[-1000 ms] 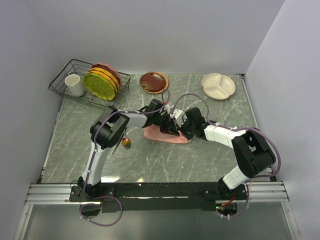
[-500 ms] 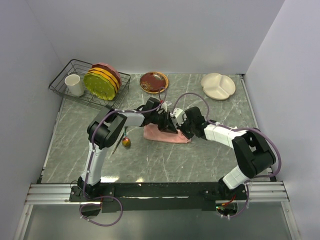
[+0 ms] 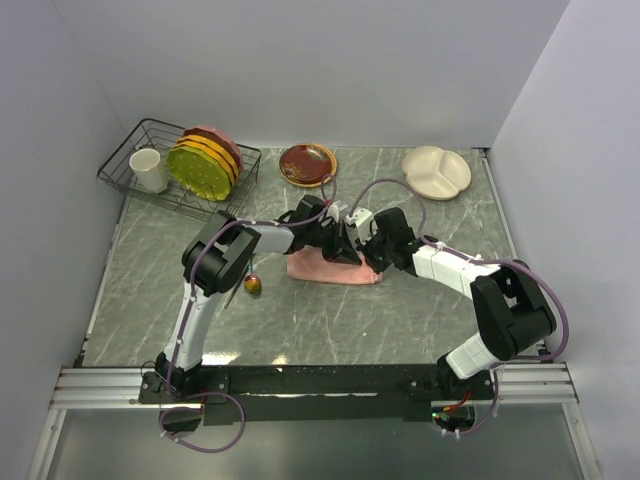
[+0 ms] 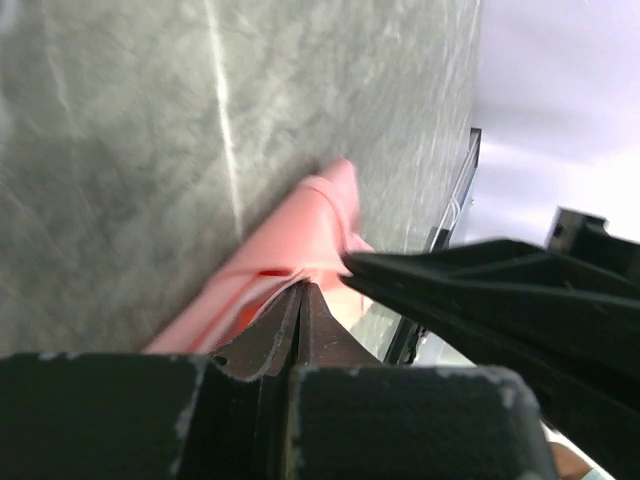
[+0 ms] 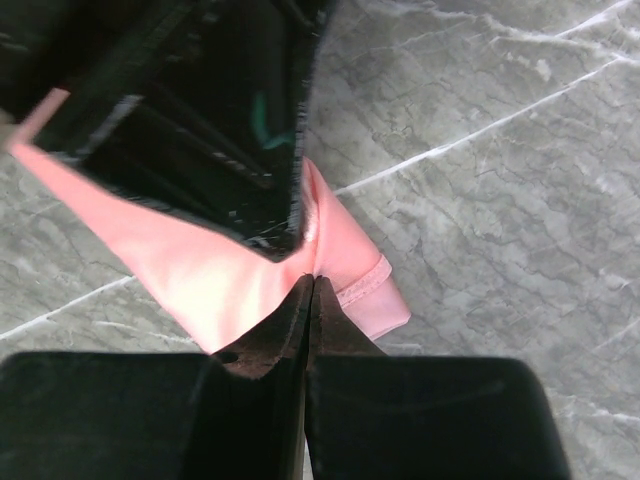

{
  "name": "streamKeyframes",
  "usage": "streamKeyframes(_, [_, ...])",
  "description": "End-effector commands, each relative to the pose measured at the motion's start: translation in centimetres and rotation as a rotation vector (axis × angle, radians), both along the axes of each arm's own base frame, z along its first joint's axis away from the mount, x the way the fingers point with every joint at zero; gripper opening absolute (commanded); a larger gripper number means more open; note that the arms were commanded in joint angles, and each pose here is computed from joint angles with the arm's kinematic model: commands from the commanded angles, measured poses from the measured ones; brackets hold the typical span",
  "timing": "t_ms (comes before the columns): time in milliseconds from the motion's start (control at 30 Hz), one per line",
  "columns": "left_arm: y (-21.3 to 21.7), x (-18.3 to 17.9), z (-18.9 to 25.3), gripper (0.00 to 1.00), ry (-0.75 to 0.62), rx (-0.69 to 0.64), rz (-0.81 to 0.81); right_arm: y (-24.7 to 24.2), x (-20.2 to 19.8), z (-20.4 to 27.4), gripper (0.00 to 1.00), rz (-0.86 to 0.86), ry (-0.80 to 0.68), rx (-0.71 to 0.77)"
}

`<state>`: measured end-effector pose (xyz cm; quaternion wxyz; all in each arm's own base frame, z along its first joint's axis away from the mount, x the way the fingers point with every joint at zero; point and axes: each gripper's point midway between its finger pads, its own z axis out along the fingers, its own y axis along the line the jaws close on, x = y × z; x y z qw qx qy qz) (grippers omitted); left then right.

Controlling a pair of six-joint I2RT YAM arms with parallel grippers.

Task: Fold the napkin into a case and place the utensils inside
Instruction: Stuff the top corner of the smaller-rectangle-folded napkin into the folded napkin.

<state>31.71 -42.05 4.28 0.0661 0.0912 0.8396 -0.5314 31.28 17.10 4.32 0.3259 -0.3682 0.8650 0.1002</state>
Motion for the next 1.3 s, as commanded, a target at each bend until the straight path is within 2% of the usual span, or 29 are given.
streamKeyframes(0, [-1.3, 0.6, -0.2, 0.04, 0.030, -0.037, 0.006, 0.8, 1.0, 2.4, 0.00, -0.009, -0.040, 0.055])
streamKeyframes(233, [-1.0, 0.3, -3.0, 0.03, 0.117, 0.007, 0.041, 1.0, 0.9, 2.5, 0.00, -0.016, -0.033, 0.072])
streamKeyframes(367, [-0.8, 0.4, -3.5, 0.03, 0.128, 0.016, 0.053, 0.4, -0.2, 0.5, 0.00, 0.021, 0.008, 0.018])
streamKeyframes(500, [-1.0, 0.7, -2.5, 0.04, 0.107, -0.014, 0.047, -1.3, -0.8, -3.2, 0.00, -0.002, 0.113, -0.114])
streamKeyframes(667, [-0.2, 1.2, 0.7, 0.13, 0.066, -0.063, 0.052, -1.5, 0.1, -3.0, 0.00, -0.031, 0.116, -0.146])
streamKeyframes(767, [2.1, 2.0, 2.1, 0.15, 0.066, -0.055, 0.092, -1.9, 0.0, -3.2, 0.00, -0.015, 0.120, -0.171])
streamKeyframes(833, [3.8, 2.7, 3.3, 0.19, 0.033, -0.051, 0.116, -2.0, -0.2, -3.1, 0.00, 0.017, 0.105, -0.177])
streamKeyframes(967, [7.0, 3.5, 5.0, 0.32, 0.006, -0.025, 0.132, -1.9, -0.1, -2.6, 0.00, 0.073, 0.064, -0.181])
streamKeyframes(1033, [8.4, 4.1, 6.2, 0.41, -0.113, 0.010, 0.091, -1.8, 0.1, -2.4, 0.00, 0.114, 0.036, -0.192])
streamKeyframes(1067, [10.1, 3.9, 5.6, 0.45, -0.145, 0.059, 0.055, -1.8, 0.2, -2.1, 0.00, 0.127, 0.020, -0.193])
streamKeyframes(1133, [11.5, 4.5, 7.0, 0.54, -0.216, 0.071, 0.036, -1.6, 0.2, -1.9, 0.00, 0.178, -0.005, -0.196])
streamKeyframes(1233, [14.1, 4.6, 7.2, 0.60, -0.299, 0.115, -0.031, -1.4, 0.0, -1.8, 0.00, 0.258, -0.049, -0.204])
streamKeyframes(1267, [14.5, 4.5, 6.7, 0.61, -0.365, 0.135, -0.087, -1.3, -0.2, -2.0, 0.00, 0.279, -0.054, -0.203])
